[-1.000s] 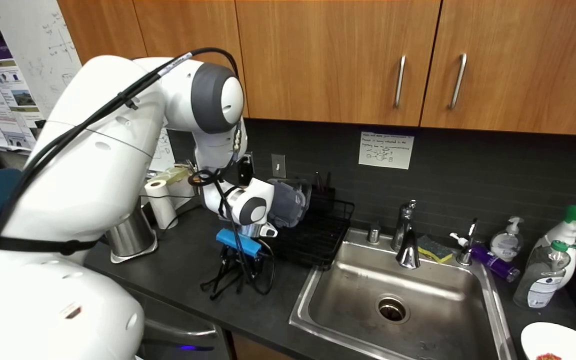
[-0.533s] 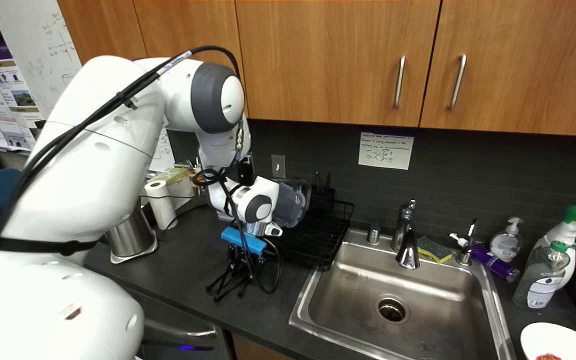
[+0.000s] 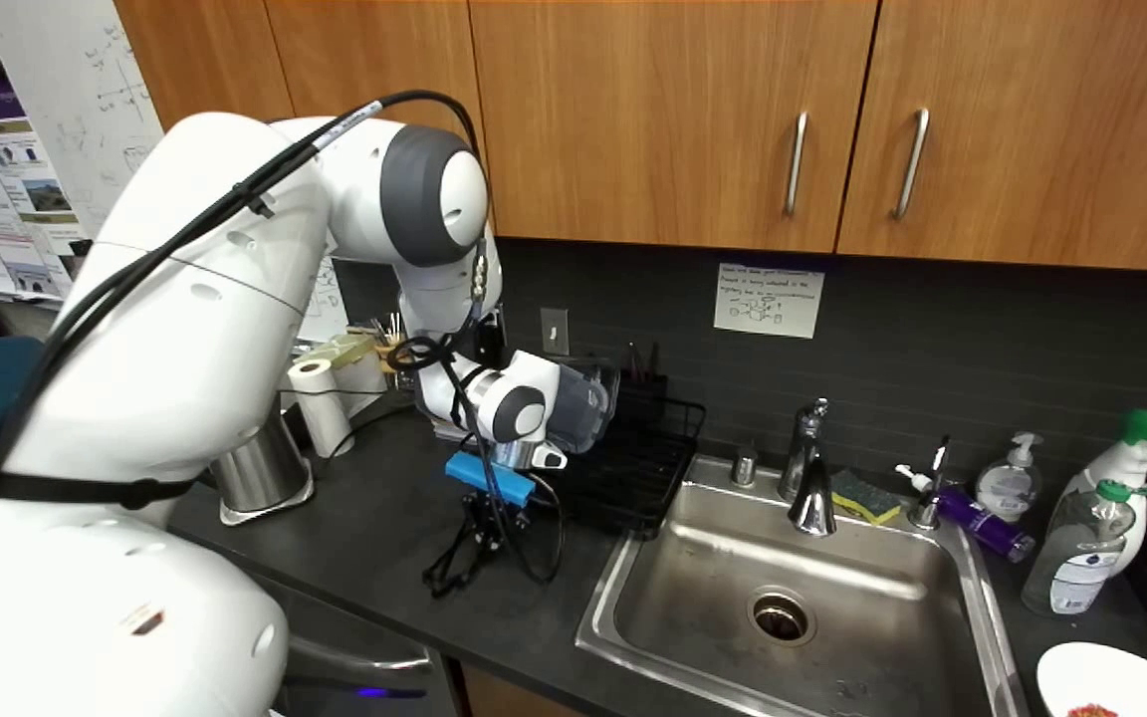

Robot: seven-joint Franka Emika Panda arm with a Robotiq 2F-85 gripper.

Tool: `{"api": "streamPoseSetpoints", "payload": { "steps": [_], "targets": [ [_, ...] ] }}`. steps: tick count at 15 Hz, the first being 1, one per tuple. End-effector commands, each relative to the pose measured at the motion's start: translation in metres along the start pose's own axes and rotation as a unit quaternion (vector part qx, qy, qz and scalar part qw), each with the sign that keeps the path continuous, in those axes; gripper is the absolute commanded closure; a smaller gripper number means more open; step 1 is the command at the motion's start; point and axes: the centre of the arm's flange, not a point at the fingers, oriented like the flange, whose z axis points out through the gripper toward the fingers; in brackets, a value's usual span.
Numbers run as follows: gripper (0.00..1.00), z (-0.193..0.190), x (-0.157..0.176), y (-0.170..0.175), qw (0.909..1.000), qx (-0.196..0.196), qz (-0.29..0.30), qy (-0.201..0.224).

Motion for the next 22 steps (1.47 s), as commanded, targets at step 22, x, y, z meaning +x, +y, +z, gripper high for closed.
{"api": "streamPoseSetpoints", "payload": {
  "steps": [22],
  "targets": [
    [0.98, -0.017, -0.02, -0.035, 0.997, -0.066, 0.039, 0.015]
  ]
}}
